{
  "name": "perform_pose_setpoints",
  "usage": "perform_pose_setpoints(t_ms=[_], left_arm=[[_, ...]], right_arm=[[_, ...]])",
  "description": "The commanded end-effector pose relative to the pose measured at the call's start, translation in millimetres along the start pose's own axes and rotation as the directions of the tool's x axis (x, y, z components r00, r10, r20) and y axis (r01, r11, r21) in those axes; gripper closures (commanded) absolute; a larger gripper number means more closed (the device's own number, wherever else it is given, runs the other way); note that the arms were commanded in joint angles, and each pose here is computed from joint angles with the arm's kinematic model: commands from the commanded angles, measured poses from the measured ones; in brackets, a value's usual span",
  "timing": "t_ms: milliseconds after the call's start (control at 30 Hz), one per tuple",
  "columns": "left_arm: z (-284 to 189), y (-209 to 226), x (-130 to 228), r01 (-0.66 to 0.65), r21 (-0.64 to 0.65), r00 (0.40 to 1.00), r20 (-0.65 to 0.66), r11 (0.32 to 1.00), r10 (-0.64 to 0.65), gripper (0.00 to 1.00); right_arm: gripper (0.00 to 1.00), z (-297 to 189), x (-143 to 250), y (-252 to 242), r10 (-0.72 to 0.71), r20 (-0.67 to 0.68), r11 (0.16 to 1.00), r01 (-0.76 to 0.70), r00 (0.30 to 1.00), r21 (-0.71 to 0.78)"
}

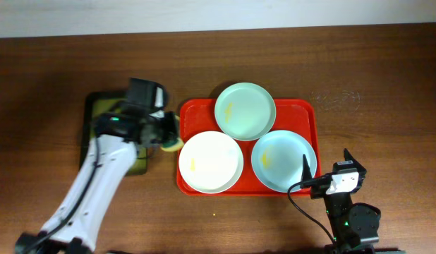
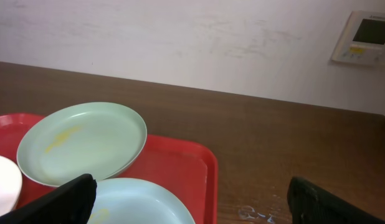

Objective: Clean dirty plates on tray and stack at the side
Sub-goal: 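Carry the sponge with the left gripper onto the white plate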

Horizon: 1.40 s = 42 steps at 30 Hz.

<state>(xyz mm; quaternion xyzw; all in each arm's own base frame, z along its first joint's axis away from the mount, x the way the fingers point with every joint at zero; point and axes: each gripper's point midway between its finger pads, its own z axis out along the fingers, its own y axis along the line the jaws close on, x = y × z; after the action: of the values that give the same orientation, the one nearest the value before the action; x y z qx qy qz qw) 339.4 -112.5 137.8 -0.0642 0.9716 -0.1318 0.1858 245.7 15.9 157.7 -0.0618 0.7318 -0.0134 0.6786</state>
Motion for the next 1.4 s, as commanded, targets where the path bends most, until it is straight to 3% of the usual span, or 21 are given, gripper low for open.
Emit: perform_pose_setpoints(t_ms=[0, 100, 267, 467, 567, 733, 800, 833, 933, 1100, 1200, 1300, 1367], left_arm=[[34.5, -36.3, 42.5, -0.043, 0.052, 0.992, -0.114, 0.998, 0.049, 1.0], [56.2, -59.8, 64.0, -0.13, 0.069, 0.981, -0.136, 0.989, 0.139, 1.0], [93.6, -60.5, 84.2, -0.125, -0.062, 0.981, -0.154, 0.99, 0.114, 1.0], [116.1, -63.1, 102.9, -0.165, -0.077, 0.967, -0.207, 0.983, 0.146, 1.0], [114.3, -66.1, 100.2, -0.192, -0.065, 0.963, -0.204, 0.979, 0.176, 0.87], [90.0, -76.4, 80.4, -0.224, -0.056, 0.958, -0.198, 0.973, 0.209, 0.76], [76.3, -82.1, 68.8, -0.215, -0.049, 0.963, -0.178, 0.975, 0.203, 0.13], [69.2, -85.3, 64.2, -0.212, -0.042, 0.965, -0.167, 0.976, 0.203, 0.07], [50.2, -91.8, 52.2, -0.21, -0.025, 0.97, -0.13, 0.977, 0.205, 0.05], [-10.5, -80.1, 0.0, -0.135, -0.004, 0.991, 0.025, 0.991, 0.135, 0.05], [-46.2, -46.7, -28.0, -0.033, -0.011, 0.992, 0.119, 0.999, 0.034, 0.02], [-62.2, -1.3, -34.1, 0.075, -0.078, 0.99, 0.126, 0.994, -0.064, 0.0], [-63.9, 19.0, -30.7, 0.12, -0.118, 0.989, 0.104, 0.986, -0.108, 0.0]], right_arm=[[0.01, 0.2, 3.3, -3.3, 0.011, -0.005, 1.0, -0.011, 1.0, 0.018], [0.01, 0.2, 3.3, -3.3, 0.011, -0.005, 1.0, -0.011, 1.0, 0.018], [0.01, 0.2, 3.3, -3.3, 0.011, -0.005, 1.0, -0.011, 1.0, 0.018], [0.01, 0.2, 3.3, -3.3, 0.011, -0.005, 1.0, -0.011, 1.0, 0.018], [0.01, 0.2, 3.3, -3.2, 0.011, -0.005, 1.0, -0.011, 1.0, 0.018], [0.01, 0.2, 3.3, -3.3, 0.011, -0.005, 1.0, -0.011, 1.0, 0.018], [0.01, 0.2, 3.3, -3.3, 0.011, -0.005, 1.0, -0.011, 1.0, 0.018], [0.01, 0.2, 3.3, -3.3, 0.011, -0.005, 1.0, -0.011, 1.0, 0.018], [0.01, 0.2, 3.3, -3.3, 0.011, -0.005, 1.0, -0.011, 1.0, 0.018], [0.01, 0.2, 3.3, -3.3, 0.011, -0.005, 1.0, -0.011, 1.0, 0.018], [0.01, 0.2, 3.3, -3.3, 0.011, -0.005, 1.0, -0.011, 1.0, 0.018], [0.01, 0.0, -6.0, -3.9, 0.012, 0.033, 1.0, -0.013, 0.999, 0.019], [0.01, -2.2, -23.4, 18.2, 0.081, 0.099, 0.99, -0.069, 0.992, -0.12]])
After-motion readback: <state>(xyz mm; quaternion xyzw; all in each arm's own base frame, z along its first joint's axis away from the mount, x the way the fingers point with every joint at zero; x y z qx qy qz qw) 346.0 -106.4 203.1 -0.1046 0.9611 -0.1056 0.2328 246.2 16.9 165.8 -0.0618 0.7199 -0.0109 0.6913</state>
